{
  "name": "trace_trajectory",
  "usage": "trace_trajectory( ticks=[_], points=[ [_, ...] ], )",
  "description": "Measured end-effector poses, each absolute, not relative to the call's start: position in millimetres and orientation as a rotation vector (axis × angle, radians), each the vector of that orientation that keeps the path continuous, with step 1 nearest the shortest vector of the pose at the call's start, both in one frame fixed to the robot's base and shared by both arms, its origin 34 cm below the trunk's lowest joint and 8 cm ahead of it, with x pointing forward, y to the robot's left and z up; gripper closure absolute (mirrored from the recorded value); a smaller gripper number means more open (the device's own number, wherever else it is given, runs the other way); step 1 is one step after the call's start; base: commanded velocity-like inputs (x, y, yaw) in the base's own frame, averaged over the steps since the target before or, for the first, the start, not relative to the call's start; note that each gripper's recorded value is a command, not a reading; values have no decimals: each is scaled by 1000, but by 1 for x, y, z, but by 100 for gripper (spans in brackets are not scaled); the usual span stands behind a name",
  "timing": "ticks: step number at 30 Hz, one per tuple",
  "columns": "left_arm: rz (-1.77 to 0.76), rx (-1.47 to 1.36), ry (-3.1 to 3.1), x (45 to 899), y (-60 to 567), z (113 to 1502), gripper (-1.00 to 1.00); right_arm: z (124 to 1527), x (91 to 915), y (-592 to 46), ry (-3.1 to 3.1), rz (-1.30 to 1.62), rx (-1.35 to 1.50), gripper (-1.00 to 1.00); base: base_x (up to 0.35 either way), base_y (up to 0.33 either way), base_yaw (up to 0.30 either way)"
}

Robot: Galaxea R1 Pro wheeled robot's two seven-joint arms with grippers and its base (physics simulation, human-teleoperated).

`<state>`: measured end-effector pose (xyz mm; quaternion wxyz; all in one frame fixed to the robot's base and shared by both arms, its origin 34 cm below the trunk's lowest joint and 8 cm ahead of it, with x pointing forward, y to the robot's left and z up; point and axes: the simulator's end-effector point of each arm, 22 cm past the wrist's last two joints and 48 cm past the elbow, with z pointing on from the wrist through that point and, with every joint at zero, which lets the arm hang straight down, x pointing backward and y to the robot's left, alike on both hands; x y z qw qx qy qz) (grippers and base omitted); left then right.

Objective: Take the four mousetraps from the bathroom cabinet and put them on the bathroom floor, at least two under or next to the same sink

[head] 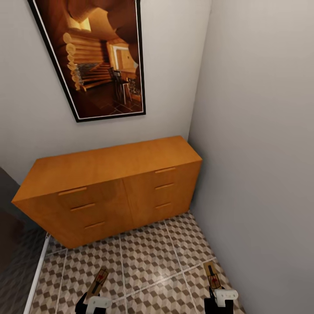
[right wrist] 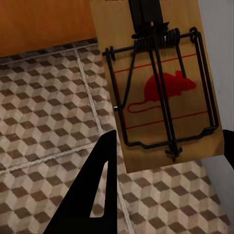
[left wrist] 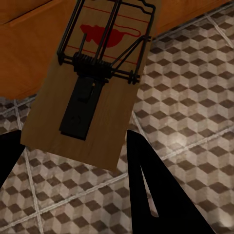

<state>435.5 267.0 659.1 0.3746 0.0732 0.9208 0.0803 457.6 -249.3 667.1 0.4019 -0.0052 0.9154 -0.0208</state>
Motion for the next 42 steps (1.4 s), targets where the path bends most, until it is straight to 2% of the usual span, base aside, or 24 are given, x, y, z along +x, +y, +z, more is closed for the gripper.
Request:
trace_trajectory(
  ticks=[42],
  points=[
    [207, 179, 2300, 454, 266, 679, 100, 689, 477, -247, 2253, -49, -11, 100, 0, 0, 0]
  ],
)
